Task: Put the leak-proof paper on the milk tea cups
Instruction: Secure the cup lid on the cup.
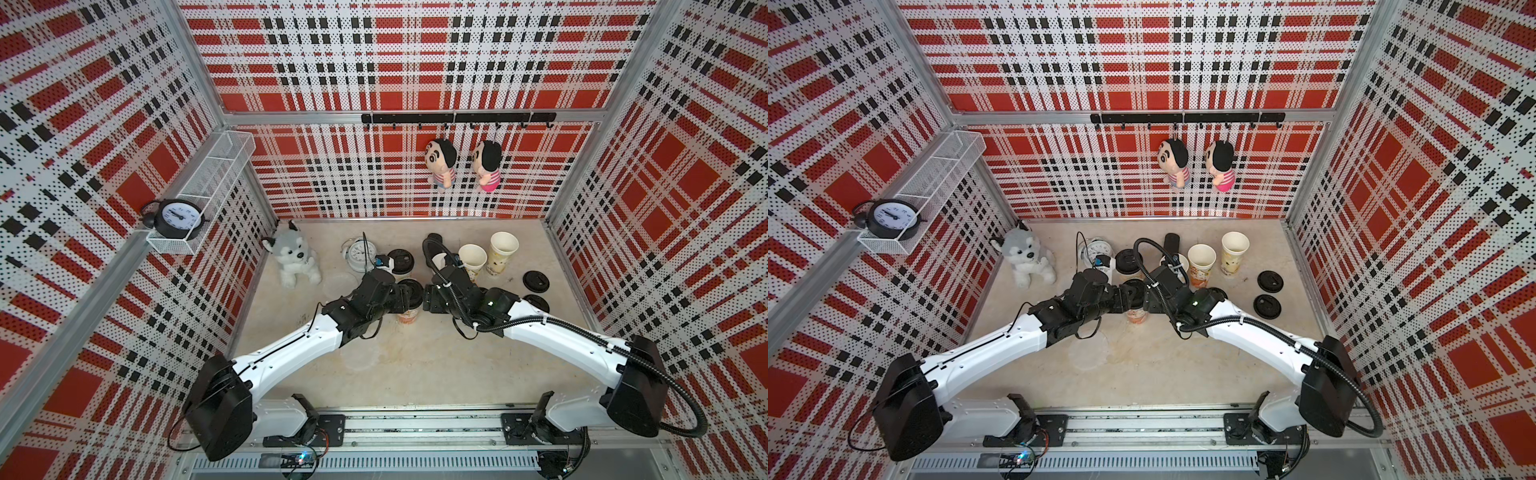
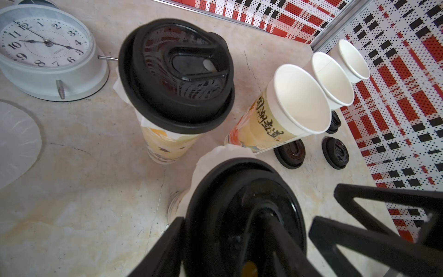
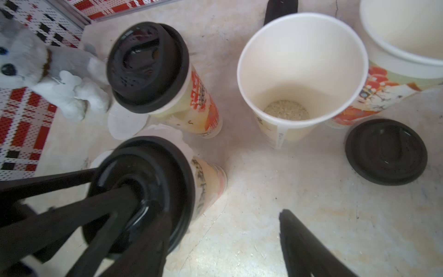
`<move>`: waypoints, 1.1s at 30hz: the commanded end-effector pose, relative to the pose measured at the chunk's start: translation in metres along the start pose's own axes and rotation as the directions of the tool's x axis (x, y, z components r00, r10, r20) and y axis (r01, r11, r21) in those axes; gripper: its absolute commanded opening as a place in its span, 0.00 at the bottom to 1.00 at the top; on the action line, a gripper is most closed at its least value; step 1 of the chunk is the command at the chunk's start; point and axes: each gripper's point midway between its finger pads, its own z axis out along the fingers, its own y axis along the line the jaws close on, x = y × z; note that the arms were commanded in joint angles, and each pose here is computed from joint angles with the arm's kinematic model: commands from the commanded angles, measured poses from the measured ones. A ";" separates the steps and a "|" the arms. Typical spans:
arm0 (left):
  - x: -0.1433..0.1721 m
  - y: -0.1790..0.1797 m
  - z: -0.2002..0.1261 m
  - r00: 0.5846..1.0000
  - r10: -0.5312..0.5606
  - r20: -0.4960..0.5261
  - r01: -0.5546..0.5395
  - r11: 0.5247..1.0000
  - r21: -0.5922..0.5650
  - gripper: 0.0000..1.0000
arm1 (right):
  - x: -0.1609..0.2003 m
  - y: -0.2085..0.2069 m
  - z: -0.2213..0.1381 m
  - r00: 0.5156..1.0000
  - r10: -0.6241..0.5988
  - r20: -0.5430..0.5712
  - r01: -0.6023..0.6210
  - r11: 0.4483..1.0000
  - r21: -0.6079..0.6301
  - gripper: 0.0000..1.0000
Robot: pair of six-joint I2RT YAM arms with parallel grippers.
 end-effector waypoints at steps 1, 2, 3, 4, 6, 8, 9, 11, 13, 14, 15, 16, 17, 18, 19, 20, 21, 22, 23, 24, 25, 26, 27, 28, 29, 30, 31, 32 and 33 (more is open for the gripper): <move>0.064 0.036 0.008 0.972 0.034 -0.234 -0.064 0.991 -0.119 0.55 | -0.014 0.012 -0.015 0.999 -0.017 0.034 0.020 0.995 -0.101 0.75; 0.062 0.036 0.008 0.972 0.033 -0.231 -0.062 0.991 -0.120 0.55 | -0.016 0.012 -0.017 0.999 -0.013 0.038 0.017 0.994 -0.109 0.75; 0.060 0.036 0.007 0.973 0.032 -0.229 -0.062 0.991 -0.123 0.55 | -0.018 0.012 -0.019 0.999 -0.010 0.044 0.015 0.993 -0.115 0.75; 0.058 0.036 0.007 0.974 0.033 -0.226 -0.064 0.990 -0.128 0.56 | -0.019 0.011 -0.021 0.999 -0.005 0.050 0.011 0.993 -0.116 0.75; 0.052 0.035 0.005 0.976 0.033 -0.214 -0.063 0.989 -0.135 0.56 | -0.021 0.008 -0.025 0.998 0.001 0.056 0.006 0.993 -0.117 0.75; 0.046 0.035 0.003 0.978 0.038 -0.205 -0.068 0.988 -0.140 0.57 | -0.022 0.004 -0.026 0.998 0.008 0.060 -0.001 0.994 -0.114 0.75; 0.043 0.033 0.002 0.979 0.040 -0.198 -0.068 0.988 -0.140 0.58 | -0.023 0.003 -0.027 0.998 0.012 0.061 -0.006 0.994 -0.112 0.75; 0.036 0.031 0.001 0.981 0.046 -0.189 -0.073 0.987 -0.141 0.60 | -0.023 0.000 -0.028 0.998 0.017 0.062 -0.010 0.994 -0.111 0.75; 0.030 0.029 0.000 0.982 0.053 -0.184 -0.080 0.986 -0.143 0.61 | -0.022 -0.002 -0.029 0.998 0.019 0.063 -0.012 0.994 -0.108 0.75; 0.026 0.028 -0.001 0.982 0.058 -0.178 -0.084 0.986 -0.143 0.62 | -0.023 -0.003 -0.030 0.998 0.022 0.066 -0.015 0.994 -0.108 0.76; 0.023 0.027 -0.001 0.983 0.061 -0.175 -0.086 0.986 -0.143 0.62 | -0.023 -0.004 -0.030 0.997 0.022 0.068 -0.015 0.994 -0.107 0.75; 0.020 0.026 0.000 0.983 0.065 -0.172 -0.090 0.985 -0.145 0.63 | -0.023 -0.005 -0.030 0.997 0.026 0.066 -0.019 0.994 -0.104 0.76; 0.016 0.025 -0.001 0.983 0.067 -0.168 -0.092 0.985 -0.145 0.63 | -0.023 -0.006 -0.030 0.997 0.027 0.068 -0.020 0.995 -0.102 0.76; 0.013 0.024 0.000 0.984 0.070 -0.166 -0.095 0.985 -0.146 0.63 | -0.023 -0.007 -0.030 0.997 0.030 0.066 -0.023 0.995 -0.102 0.76; 0.011 0.022 0.000 0.984 0.073 -0.163 -0.097 0.985 -0.145 0.63 | -0.023 -0.008 -0.030 0.997 0.029 0.066 -0.022 0.995 -0.101 0.76; 0.008 0.021 0.000 0.984 0.076 -0.160 -0.099 0.984 -0.145 0.63 | -0.022 -0.008 -0.030 0.998 0.029 0.064 -0.023 0.995 -0.101 0.76; 0.005 0.020 0.000 0.984 0.078 -0.157 -0.101 0.984 -0.144 0.64 | -0.022 -0.010 -0.030 0.998 0.030 0.063 -0.023 0.995 -0.097 0.76; 0.003 0.018 0.000 0.985 0.081 -0.154 -0.103 0.984 -0.144 0.64 | -0.022 -0.010 -0.030 0.998 0.031 0.063 -0.025 0.995 -0.095 0.76; 0.000 0.017 -0.001 0.985 0.083 -0.151 -0.105 0.984 -0.144 0.65 | -0.022 -0.011 -0.030 0.998 0.031 0.061 -0.025 0.995 -0.093 0.76; -0.002 0.016 -0.001 0.985 0.085 -0.148 -0.107 0.984 -0.144 0.65 | -0.022 -0.012 -0.029 0.998 0.031 0.061 -0.026 0.996 -0.090 0.76; -0.005 0.014 -0.002 0.986 0.087 -0.142 -0.107 0.984 -0.142 0.65 | -0.023 -0.012 -0.030 0.997 0.033 0.063 -0.027 0.995 -0.092 0.76; -0.008 0.013 -0.003 0.986 0.088 -0.139 -0.108 0.984 -0.142 0.66 | -0.023 -0.013 -0.030 0.997 0.033 0.063 -0.028 0.995 -0.091 0.76; -0.010 0.012 -0.003 0.986 0.091 -0.136 -0.111 0.984 -0.143 0.66 | -0.023 -0.014 -0.030 0.997 0.034 0.062 -0.029 0.996 -0.090 0.76; -0.014 0.010 -0.005 0.987 0.093 -0.130 -0.111 0.984 -0.141 0.67 | -0.024 -0.014 -0.030 0.997 0.036 0.064 -0.030 0.995 -0.091 0.76; -0.016 0.009 -0.006 0.988 0.094 -0.125 -0.111 0.984 -0.140 0.67 | -0.024 -0.014 -0.031 0.997 0.038 0.065 -0.032 0.995 -0.091 0.76; -0.020 0.007 -0.008 0.988 0.096 -0.119 -0.112 0.984 -0.136 0.67 | -0.024 -0.015 -0.031 0.997 0.036 0.064 -0.030 0.996 -0.088 0.76; -0.022 0.005 -0.009 0.989 0.097 -0.113 -0.112 0.985 -0.134 0.67 | -0.025 -0.015 -0.031 0.997 0.037 0.065 -0.032 0.996 -0.088 0.76; -0.024 0.004 -0.010 0.989 0.099 -0.111 -0.113 0.985 -0.130 0.67 | -0.026 -0.016 -0.032 0.997 0.037 0.066 -0.032 0.996 -0.086 0.76; -0.026 0.002 -0.011 0.989 0.100 -0.107 -0.113 0.985 -0.128 0.67 | -0.026 -0.017 -0.031 0.997 0.038 0.065 -0.032 0.996 -0.085 0.76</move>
